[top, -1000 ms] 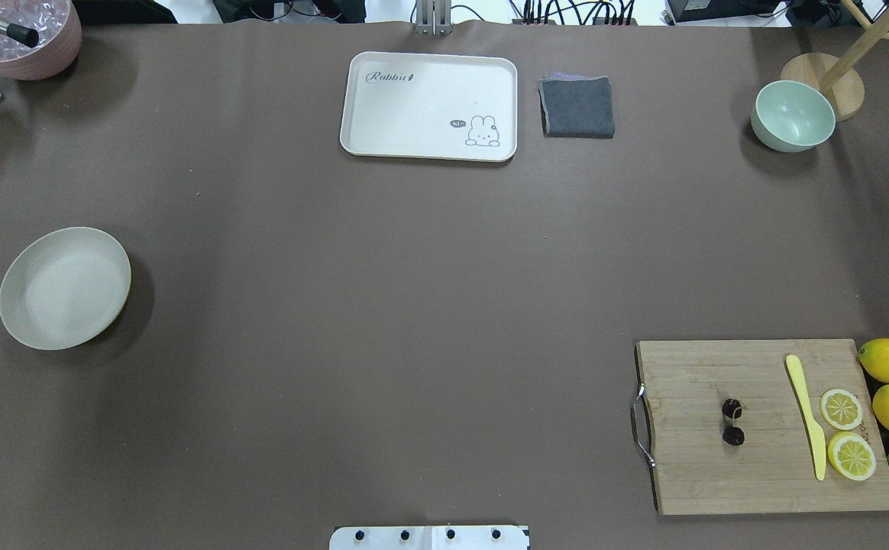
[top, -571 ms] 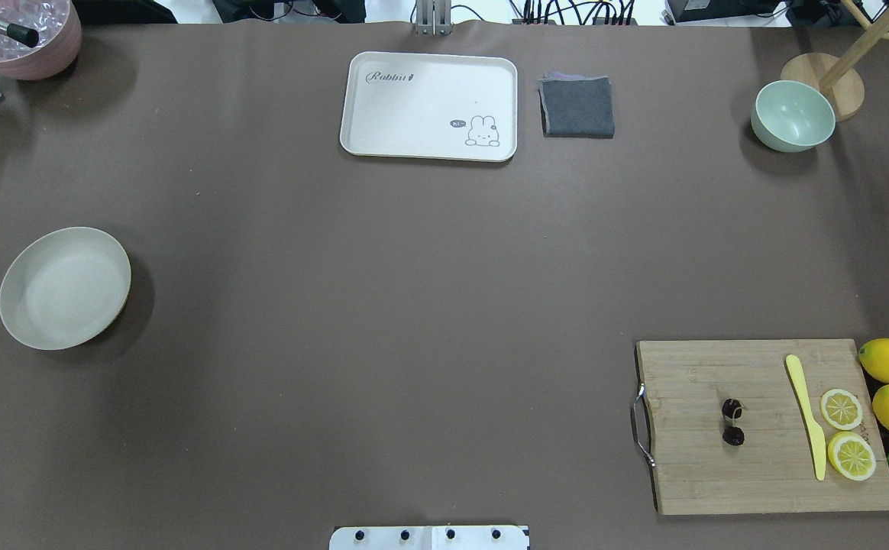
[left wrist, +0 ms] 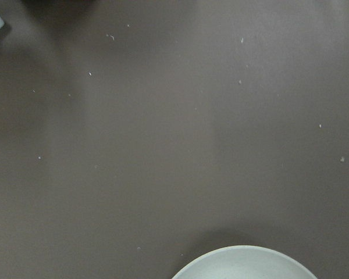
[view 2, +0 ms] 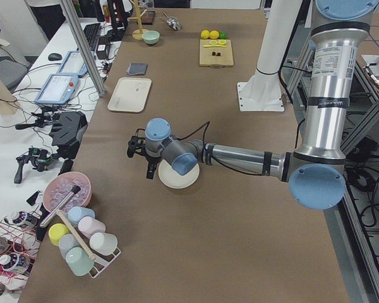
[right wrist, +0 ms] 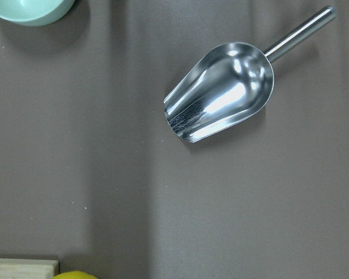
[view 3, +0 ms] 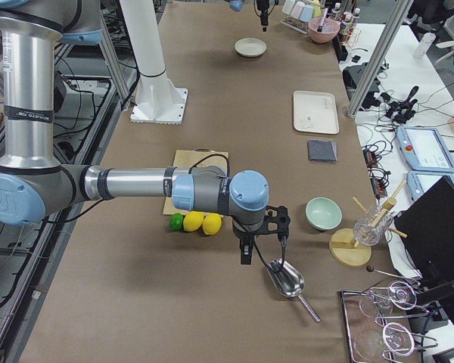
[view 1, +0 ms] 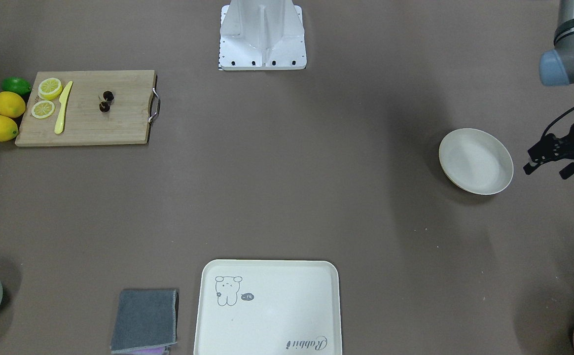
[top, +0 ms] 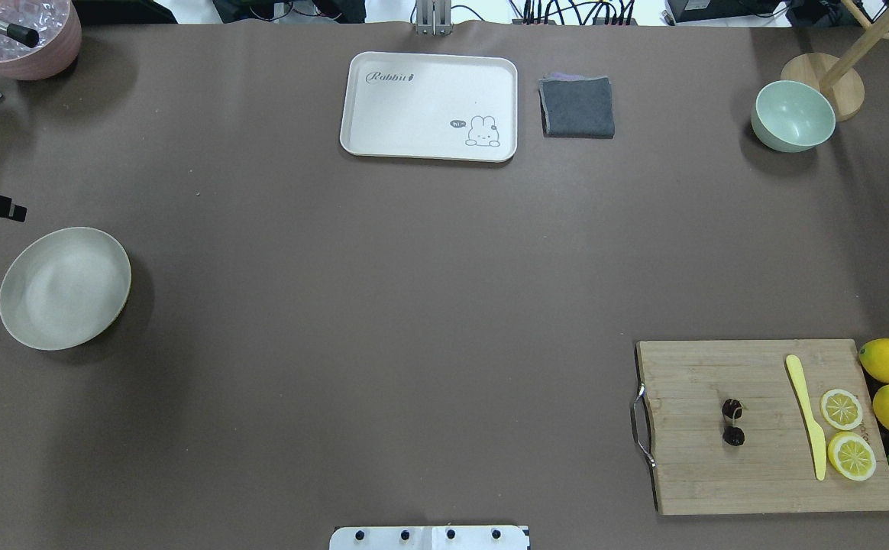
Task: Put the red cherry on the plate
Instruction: 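Reach the left gripper to the rim of the white bowl and grip it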
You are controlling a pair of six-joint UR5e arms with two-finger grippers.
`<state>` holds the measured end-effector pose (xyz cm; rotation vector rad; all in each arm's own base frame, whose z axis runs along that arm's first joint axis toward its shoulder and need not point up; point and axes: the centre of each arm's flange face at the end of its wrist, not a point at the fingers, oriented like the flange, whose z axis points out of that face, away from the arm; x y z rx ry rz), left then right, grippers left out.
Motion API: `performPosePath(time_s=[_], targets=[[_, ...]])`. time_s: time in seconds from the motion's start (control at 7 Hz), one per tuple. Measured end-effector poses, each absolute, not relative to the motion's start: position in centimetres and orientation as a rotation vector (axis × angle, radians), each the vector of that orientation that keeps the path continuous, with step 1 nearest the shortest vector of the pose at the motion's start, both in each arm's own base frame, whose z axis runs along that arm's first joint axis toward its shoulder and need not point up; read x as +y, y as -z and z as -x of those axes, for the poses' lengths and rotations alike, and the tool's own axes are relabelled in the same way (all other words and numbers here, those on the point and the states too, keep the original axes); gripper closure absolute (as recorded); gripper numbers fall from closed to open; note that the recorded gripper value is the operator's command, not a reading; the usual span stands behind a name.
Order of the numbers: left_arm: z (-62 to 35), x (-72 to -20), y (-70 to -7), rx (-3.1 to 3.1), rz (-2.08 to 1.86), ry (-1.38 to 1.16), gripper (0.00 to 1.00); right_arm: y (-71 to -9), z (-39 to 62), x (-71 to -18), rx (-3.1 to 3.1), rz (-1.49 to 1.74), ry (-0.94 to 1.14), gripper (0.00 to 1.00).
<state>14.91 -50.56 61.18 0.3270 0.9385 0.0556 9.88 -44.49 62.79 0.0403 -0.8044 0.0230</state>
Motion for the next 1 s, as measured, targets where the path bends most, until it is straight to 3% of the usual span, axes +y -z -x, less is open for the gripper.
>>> performPosePath(time_s=[0.14,0.86,1.0], targets=[[-14.8,-49.1,-63.7,0.952,-0.352,-0.073,0.08,-62.9,-9.9,-44.4,-0.805,-0.038,-0.025,0.0],[-15.7,-45.1,-67.0,0.984,-0.353,-0.134,0.12,-63.0,-10.0,-44.3,-0.805,-0.035,-0.028,0.0],[-16.2,-45.0,-67.0,0.988,-0.349,-0.144,0.2,-63.1,-10.0,-44.3,-0.805,-0.035,-0.029,0.0]])
